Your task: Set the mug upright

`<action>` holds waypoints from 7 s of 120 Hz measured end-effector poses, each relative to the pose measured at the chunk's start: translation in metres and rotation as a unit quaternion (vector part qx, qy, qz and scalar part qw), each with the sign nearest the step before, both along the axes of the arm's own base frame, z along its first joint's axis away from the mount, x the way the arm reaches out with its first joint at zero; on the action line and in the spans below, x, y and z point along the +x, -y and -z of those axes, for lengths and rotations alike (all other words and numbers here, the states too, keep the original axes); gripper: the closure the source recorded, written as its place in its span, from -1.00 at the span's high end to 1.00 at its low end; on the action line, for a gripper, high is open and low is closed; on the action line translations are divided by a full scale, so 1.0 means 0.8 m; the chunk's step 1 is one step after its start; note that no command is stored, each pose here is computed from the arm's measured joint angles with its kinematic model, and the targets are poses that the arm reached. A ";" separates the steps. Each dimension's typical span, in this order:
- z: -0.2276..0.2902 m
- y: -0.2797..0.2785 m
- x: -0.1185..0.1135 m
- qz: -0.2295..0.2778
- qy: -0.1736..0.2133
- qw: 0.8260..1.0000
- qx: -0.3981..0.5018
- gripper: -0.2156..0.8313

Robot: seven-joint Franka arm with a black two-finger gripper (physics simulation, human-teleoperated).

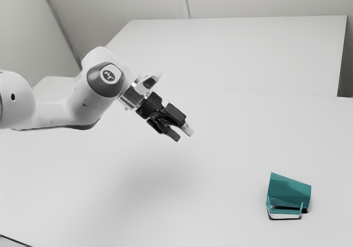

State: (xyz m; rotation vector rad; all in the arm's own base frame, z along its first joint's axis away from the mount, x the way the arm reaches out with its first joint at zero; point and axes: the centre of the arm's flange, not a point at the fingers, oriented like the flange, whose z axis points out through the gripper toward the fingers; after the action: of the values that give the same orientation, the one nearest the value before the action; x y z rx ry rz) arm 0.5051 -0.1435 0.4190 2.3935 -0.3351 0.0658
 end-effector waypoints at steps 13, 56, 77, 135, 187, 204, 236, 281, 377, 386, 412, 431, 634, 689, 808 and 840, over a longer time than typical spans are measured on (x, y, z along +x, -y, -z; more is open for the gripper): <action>0.013 0.020 -0.005 0.014 0.008 1.000 -0.011 0.54; 0.059 0.080 -0.025 0.043 0.018 0.998 -0.041 0.54; 0.076 0.106 -0.028 0.043 0.017 0.997 -0.054 0.54; 0.107 0.175 -0.019 0.045 0.000 0.997 -0.063 0.54; 0.132 0.236 -0.017 0.052 -0.017 0.995 -0.080 0.54; 0.138 0.252 -0.014 0.054 -0.020 0.995 -0.085 0.54; 0.164 0.263 -0.016 0.036 -0.032 0.992 -0.118 0.54; 0.194 0.296 -0.007 0.056 -0.017 0.989 -0.135 0.54; 0.191 0.316 -0.007 0.086 0.018 0.986 -0.144 -0.71; 0.186 0.318 -0.007 0.088 0.022 0.985 -0.145 -0.79; 0.143 0.318 -0.006 0.094 0.051 0.983 -0.152 -0.86; 0.102 0.303 0.003 0.110 0.084 0.980 -0.141 -0.89; 0.032 -0.036 -0.037 0.107 0.006 0.898 0.427 -0.91; 0.075 -0.036 -0.037 0.058 0.067 0.905 0.417 -0.91; 0.047 -0.033 -0.027 0.006 0.108 0.912 0.397 0.12; -0.021 -0.027 -0.003 -0.022 0.077 0.923 0.375 0.43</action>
State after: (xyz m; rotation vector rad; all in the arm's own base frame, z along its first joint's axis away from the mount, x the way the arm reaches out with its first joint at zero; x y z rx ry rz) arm 0.5029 -0.1216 0.4359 3.1694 -0.4346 0.1721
